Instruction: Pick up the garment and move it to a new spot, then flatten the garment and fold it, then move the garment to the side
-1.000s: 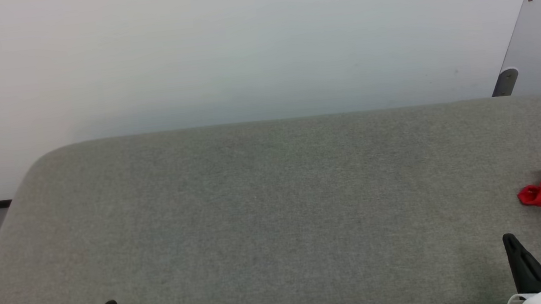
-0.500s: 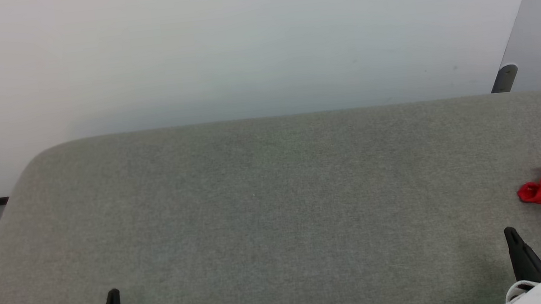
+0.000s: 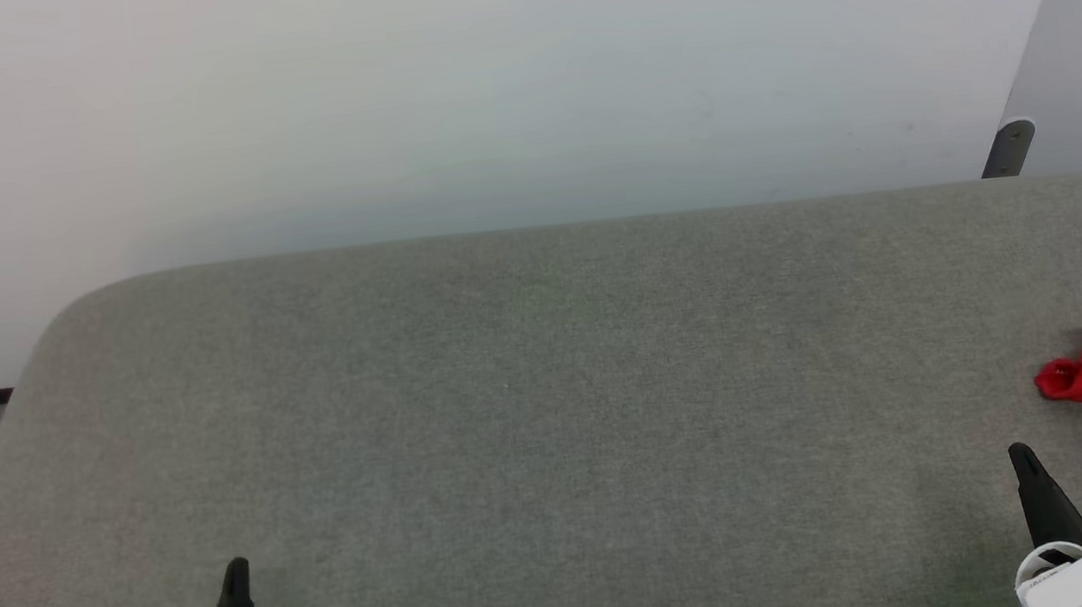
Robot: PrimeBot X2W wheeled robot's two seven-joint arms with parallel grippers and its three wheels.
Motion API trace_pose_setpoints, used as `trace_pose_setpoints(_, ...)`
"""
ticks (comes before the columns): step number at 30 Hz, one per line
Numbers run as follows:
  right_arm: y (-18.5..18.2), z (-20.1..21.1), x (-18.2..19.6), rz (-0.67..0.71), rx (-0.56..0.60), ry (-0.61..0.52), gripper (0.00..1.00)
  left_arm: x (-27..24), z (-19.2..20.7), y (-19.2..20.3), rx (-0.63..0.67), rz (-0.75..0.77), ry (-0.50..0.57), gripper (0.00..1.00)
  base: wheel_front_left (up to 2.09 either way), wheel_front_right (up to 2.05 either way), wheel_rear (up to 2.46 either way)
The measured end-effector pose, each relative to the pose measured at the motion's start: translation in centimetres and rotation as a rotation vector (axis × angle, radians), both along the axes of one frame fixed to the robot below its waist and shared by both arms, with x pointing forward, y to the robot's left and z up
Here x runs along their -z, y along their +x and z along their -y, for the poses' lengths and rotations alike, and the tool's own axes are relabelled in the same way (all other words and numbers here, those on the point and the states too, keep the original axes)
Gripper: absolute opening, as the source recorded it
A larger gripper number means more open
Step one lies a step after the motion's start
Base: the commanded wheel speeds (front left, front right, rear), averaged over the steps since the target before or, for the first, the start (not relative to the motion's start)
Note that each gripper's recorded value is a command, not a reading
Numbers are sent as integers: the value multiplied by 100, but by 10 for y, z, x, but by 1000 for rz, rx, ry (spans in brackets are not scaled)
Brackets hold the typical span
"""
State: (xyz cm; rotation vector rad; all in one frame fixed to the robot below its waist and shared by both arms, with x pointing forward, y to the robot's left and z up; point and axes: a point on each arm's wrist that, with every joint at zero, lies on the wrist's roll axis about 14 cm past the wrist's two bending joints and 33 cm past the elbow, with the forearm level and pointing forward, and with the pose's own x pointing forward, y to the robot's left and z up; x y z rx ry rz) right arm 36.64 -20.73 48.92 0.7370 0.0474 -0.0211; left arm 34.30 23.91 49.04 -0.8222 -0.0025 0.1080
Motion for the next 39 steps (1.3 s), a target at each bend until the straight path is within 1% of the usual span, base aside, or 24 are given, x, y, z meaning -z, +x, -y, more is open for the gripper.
trace_pose_setpoints(14, 5, -1, -2, -2, 17, 188, 0, -2, 7, 10, 4, 9, -168, 0, 0, 0, 0)
trace_pose_setpoints(39, 11, -4, -6, 5, 27, 463, 0, -5, 19, 23, 24, 25, -414, 0, 0, 0, 0)
